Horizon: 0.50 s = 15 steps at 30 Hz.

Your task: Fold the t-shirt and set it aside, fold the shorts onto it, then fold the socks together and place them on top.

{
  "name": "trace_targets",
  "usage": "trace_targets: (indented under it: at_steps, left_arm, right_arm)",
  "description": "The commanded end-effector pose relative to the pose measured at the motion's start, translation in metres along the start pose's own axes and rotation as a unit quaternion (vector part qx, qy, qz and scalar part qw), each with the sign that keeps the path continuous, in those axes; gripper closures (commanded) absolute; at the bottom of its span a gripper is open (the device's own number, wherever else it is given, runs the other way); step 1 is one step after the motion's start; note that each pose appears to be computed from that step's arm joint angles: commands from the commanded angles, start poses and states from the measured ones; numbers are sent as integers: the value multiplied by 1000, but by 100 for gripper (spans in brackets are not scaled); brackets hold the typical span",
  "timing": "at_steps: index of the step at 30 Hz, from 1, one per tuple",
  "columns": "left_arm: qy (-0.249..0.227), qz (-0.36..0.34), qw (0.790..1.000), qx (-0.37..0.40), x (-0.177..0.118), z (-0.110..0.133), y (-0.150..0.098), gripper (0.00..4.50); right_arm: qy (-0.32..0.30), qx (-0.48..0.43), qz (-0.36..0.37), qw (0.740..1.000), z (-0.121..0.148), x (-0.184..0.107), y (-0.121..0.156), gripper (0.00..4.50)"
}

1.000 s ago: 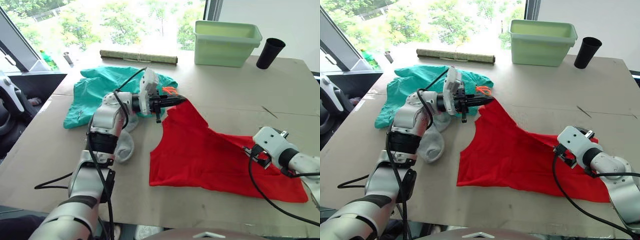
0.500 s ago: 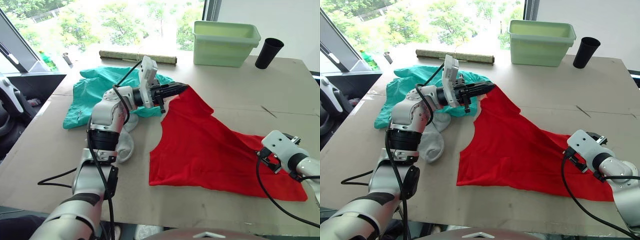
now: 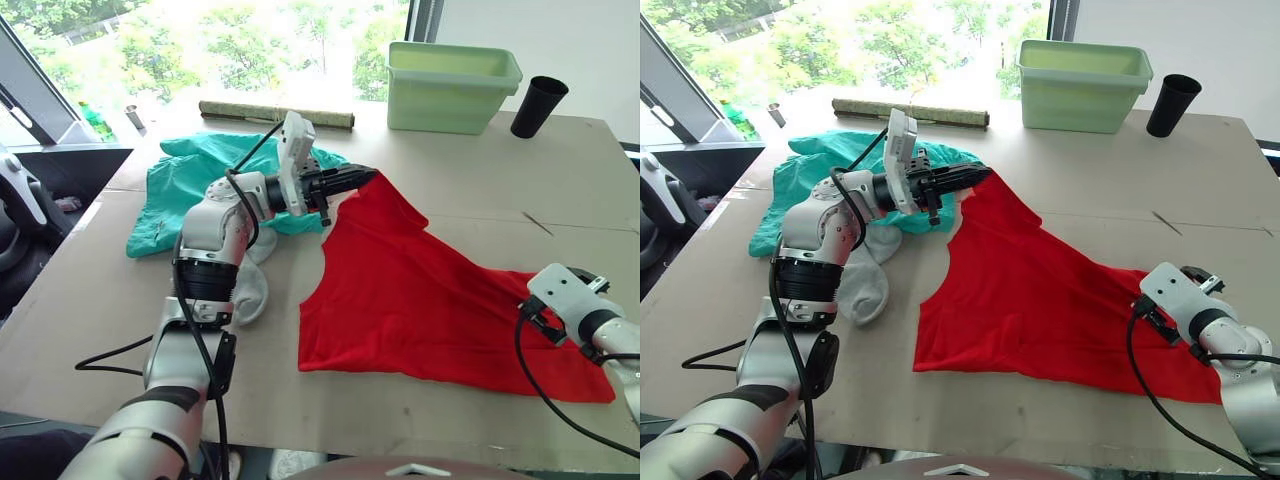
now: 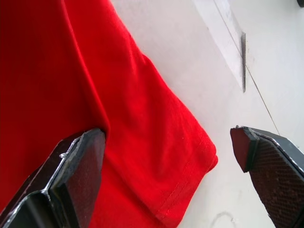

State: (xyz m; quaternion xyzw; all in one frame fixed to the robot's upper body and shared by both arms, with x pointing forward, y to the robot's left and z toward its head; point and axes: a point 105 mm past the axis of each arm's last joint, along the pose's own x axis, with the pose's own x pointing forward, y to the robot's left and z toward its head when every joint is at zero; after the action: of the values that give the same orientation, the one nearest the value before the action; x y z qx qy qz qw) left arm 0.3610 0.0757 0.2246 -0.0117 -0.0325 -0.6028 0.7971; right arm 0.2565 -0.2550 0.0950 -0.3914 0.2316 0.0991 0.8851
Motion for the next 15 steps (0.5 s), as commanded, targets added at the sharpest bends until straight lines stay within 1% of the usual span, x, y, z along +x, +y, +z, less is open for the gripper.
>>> trace_targets:
  at_steps: [1,8,13,15]
  left_arm:
    - [-20,-12,999,27,-1,16,-7,446]
    - [-20,-12,999,26,-2,14,-7,446]
    - [-20,-10,999,25,-3,13,-8,446]
    - [-19,-10,999,25,-4,13,-8,446]
  right_arm:
    - [-36,9,-2,999,19,1,7,0]
    - [-70,54,0,996,38,6,21,0]
    - [-64,42,-18,997,35,6,21,0]
    - [-48,39,-47,997,28,7,13,0]
